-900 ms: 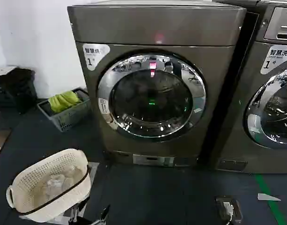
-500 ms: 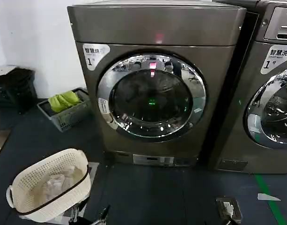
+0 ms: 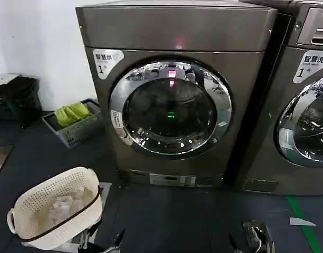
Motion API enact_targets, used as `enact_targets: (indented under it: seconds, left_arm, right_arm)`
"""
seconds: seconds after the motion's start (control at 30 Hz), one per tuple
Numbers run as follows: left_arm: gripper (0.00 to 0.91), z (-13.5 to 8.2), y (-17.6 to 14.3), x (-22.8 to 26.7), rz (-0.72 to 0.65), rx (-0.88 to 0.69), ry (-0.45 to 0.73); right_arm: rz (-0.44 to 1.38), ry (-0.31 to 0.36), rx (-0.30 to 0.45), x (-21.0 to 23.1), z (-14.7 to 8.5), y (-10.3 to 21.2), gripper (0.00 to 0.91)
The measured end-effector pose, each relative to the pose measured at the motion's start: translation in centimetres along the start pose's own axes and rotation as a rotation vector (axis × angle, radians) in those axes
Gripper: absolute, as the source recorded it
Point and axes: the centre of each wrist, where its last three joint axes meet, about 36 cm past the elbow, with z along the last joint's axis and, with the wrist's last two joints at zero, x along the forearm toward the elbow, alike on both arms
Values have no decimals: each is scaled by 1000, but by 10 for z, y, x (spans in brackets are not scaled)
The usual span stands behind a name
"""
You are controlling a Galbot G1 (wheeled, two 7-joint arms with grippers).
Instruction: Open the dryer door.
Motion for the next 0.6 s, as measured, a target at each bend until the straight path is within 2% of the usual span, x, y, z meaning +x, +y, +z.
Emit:
enact_targets:
  seconds: [0.6]
  left_arm:
    - [907,-3,-1,0,-2,-16,-33]
  right_arm:
    - [-73,-70,92,-66,-12,-47,907]
